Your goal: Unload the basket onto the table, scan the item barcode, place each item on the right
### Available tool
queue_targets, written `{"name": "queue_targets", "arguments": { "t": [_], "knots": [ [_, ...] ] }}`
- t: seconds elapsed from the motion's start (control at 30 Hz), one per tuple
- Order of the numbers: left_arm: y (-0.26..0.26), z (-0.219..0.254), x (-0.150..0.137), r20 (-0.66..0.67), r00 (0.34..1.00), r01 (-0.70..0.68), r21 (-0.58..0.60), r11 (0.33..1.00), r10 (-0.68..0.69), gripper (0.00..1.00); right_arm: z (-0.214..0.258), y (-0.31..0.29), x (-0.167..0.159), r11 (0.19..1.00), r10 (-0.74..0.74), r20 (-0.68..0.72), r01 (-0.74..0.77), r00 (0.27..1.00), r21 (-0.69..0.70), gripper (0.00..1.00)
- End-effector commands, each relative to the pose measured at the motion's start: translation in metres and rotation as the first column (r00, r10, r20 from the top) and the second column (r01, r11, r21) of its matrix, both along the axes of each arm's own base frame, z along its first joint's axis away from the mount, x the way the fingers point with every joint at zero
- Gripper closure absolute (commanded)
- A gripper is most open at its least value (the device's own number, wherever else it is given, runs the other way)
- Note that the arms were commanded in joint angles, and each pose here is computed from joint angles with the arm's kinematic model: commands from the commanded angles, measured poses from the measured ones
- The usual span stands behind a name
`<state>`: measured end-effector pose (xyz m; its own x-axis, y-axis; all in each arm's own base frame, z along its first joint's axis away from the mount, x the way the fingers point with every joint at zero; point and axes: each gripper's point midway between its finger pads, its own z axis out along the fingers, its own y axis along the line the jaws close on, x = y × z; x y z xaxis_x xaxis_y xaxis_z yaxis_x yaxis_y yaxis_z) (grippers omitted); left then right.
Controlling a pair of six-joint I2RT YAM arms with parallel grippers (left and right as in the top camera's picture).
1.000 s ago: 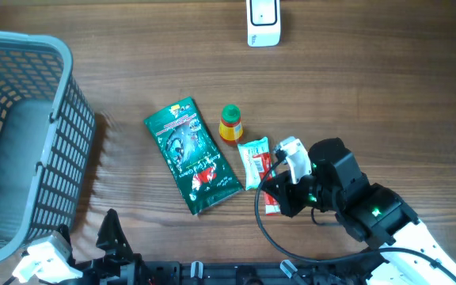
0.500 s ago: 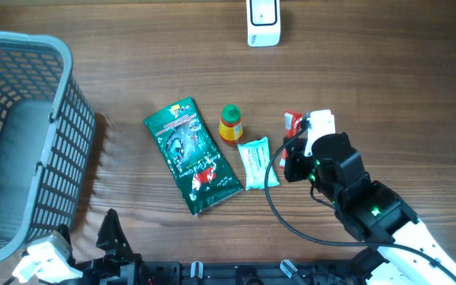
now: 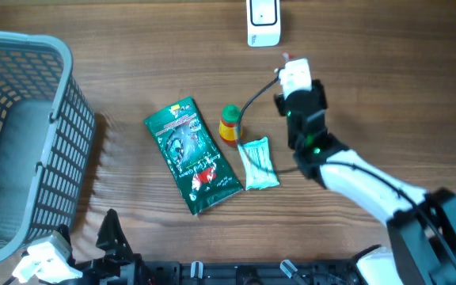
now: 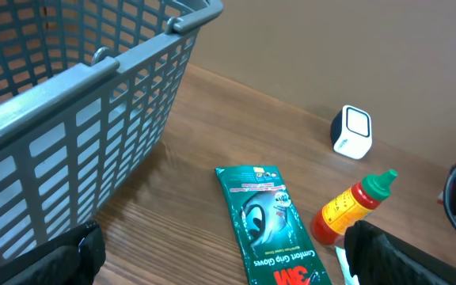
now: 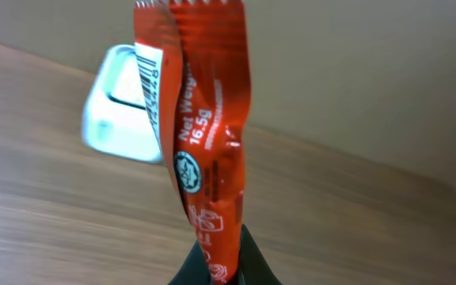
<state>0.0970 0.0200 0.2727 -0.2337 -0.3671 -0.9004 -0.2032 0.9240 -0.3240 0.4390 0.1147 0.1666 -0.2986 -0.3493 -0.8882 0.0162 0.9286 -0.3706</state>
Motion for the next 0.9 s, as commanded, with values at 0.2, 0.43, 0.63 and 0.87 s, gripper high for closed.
{"name": "queue_targets", "arguments": {
  "t": [0.2,0.43,0.63,0.87],
  "knots": [
    [0.001,0.000,0.000,0.003,1.000,-0.010,-0.005,1.000,0.010,0.00,0.006,0.007,0.175,0.945,0.110,0.013,-0.101,0.994,-0.310,0.96],
    [0.001,0.000,0.000,0.003,1.000,-0.010,-0.005,1.000,0.010,0.00,-0.039,-0.003,0.204,0.841,0.070,0.021,-0.048,0.997,-0.540,0.96],
    [0.001,0.000,0.000,0.003,1.000,-0.010,-0.005,1.000,0.010,0.00,-0.040,0.002,0.209,0.841,0.070,0.028,-0.044,0.997,-0.539,0.96],
    [0.001,0.000,0.000,0.003,1.000,-0.010,-0.005,1.000,0.010,0.00,-0.046,0.022,0.207,0.762,0.152,-0.028,-0.135,0.988,-0.634,0.96]
  ]
}}
